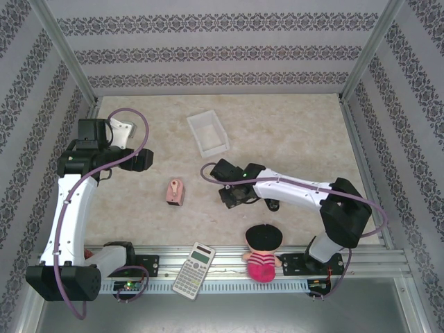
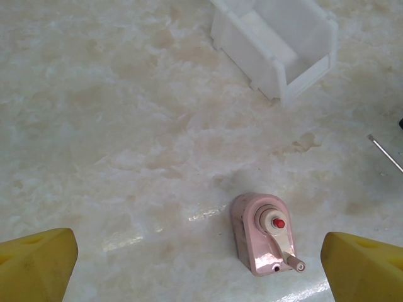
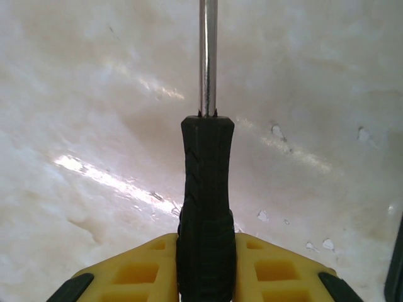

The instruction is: Put the screwdriver in the bin

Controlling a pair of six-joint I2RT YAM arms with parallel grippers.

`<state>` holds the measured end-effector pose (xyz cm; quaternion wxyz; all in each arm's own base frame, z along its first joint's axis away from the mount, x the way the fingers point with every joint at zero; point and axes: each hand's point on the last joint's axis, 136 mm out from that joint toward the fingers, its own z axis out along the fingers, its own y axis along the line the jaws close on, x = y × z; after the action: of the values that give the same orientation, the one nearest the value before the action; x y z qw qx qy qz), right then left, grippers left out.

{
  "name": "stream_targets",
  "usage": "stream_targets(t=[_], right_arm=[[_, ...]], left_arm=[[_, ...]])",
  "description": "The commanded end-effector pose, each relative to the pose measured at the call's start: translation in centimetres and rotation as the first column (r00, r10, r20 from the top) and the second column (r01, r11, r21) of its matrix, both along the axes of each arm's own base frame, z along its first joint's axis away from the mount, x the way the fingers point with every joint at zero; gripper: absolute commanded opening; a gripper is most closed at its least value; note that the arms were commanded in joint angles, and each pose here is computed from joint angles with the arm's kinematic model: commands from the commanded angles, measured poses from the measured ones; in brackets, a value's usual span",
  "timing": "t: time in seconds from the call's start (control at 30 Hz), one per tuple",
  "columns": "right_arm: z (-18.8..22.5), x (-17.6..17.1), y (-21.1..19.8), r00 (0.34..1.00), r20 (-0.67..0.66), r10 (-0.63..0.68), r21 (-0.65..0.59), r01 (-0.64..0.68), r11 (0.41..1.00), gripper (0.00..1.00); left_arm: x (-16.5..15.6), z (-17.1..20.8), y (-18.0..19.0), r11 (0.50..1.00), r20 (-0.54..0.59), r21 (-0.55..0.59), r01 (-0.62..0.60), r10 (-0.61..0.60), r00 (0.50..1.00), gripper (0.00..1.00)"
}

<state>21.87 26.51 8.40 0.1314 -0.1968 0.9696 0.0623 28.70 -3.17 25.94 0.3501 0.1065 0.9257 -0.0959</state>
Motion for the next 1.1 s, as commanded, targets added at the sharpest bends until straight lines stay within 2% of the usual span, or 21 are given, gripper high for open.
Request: stream_targets(t=[0.0, 0.3, 0.67, 0.87, 1.07], right_arm=[[2.7, 1.5, -0.2, 0.999, 0.047, 0.012, 0.012, -0.012, 1.000, 0.22], [5.7, 8.6, 1.2, 0.990, 0.140, -0.008, 0.044, 0.002, 0.999, 0.23], [4.8, 18.3, 3.5, 0.984, 0.179, -0.005, 0.042, -0.002, 0.999, 0.22], [3.7, 21.3, 4.5, 0.980, 0.198, 0.018, 0.026, -0.024, 0.999, 0.22], [1.9, 22.6, 4.8, 0.978, 0.200, 0.062, -0.037, -0.056, 0.998, 0.22]], left_arm=[[-0.9, 0.6, -0.7, 0.999, 0.003, 0.005, 0.051, -0.051, 0.999, 0.99], [-2.0, 0.9, -0.5, 0.998, 0.000, 0.034, 0.056, -0.056, 0.998, 0.99], [-3.1, 1.5, -0.7, 0.998, 0.011, 0.032, 0.063, -0.063, 0.998, 0.99], [-3.1, 1.2, -0.7, 0.998, 0.004, 0.028, 0.063, -0.063, 0.998, 0.99], [-3.1, 1.1, -0.7, 0.998, 0.000, 0.029, 0.063, -0.063, 0.998, 0.99]])
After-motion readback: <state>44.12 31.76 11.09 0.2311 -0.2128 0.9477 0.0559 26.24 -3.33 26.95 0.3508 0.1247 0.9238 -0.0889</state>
